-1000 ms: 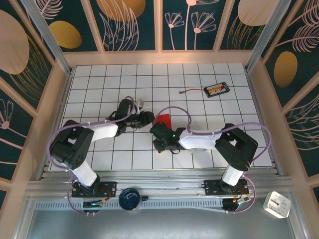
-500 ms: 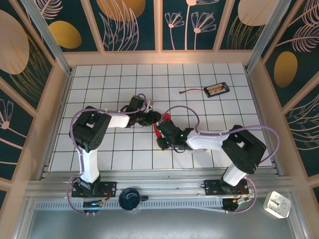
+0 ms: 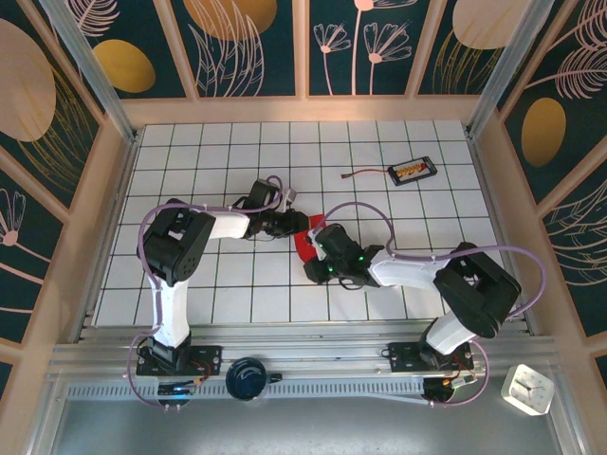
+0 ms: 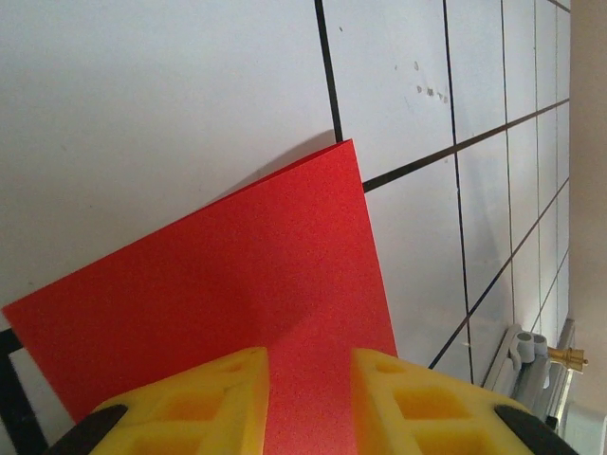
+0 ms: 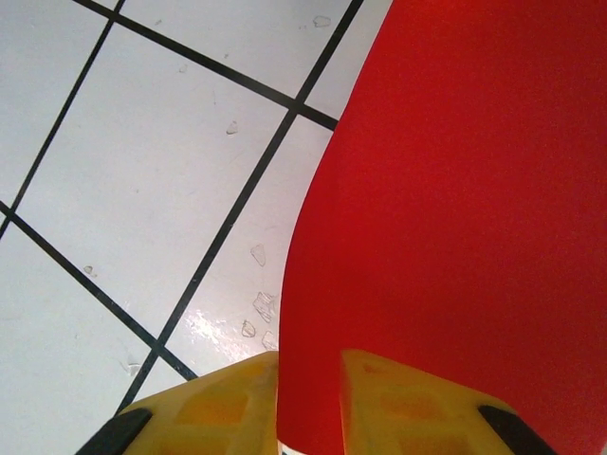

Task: Fold a paper plane with a square sheet of paper (pick it up from the middle)
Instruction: Turn over the paper at the center of the table, then third fold the triangle at the center of the table.

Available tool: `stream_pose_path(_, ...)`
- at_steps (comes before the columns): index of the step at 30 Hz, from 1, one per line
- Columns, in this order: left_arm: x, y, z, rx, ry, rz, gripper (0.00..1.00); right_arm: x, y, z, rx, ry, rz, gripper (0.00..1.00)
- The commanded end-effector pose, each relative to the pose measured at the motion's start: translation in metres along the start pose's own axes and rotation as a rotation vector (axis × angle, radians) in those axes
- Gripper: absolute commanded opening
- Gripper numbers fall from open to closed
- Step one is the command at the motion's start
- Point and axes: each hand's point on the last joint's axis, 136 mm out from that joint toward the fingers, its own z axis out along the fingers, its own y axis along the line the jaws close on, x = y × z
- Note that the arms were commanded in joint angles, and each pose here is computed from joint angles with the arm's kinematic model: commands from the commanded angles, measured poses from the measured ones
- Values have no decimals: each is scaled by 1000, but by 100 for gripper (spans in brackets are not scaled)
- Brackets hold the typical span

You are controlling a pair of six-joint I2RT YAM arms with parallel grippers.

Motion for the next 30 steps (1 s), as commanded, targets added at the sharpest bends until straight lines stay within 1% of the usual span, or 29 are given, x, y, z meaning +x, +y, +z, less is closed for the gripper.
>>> stream_pose_path(1, 19, 26, 11, -67, 65, -25, 28, -10, 6, -6, -49, -46, -25, 21)
stream_pose_path(6, 24, 29, 14, -69, 96, -12, 27, -17, 5, -5, -83, -58, -4, 4)
stream_pose_path(8, 25, 27, 14, -63, 102, -1, 27, -21, 8, -7, -109, -62, 9, 1)
stream_pose_path(14, 30, 21, 18, -52, 128, 29, 29, -23, 13, -11, -181, -57, 74, 0)
stream_pose_path(19, 34, 26, 20, -71, 135, 32, 29, -20, -3, -7, -168, -30, 124, 0)
stream_pose_path(30, 33, 27, 18, -88, 130, 40, 30, -24, -33, 0, -125, 18, 175, 0)
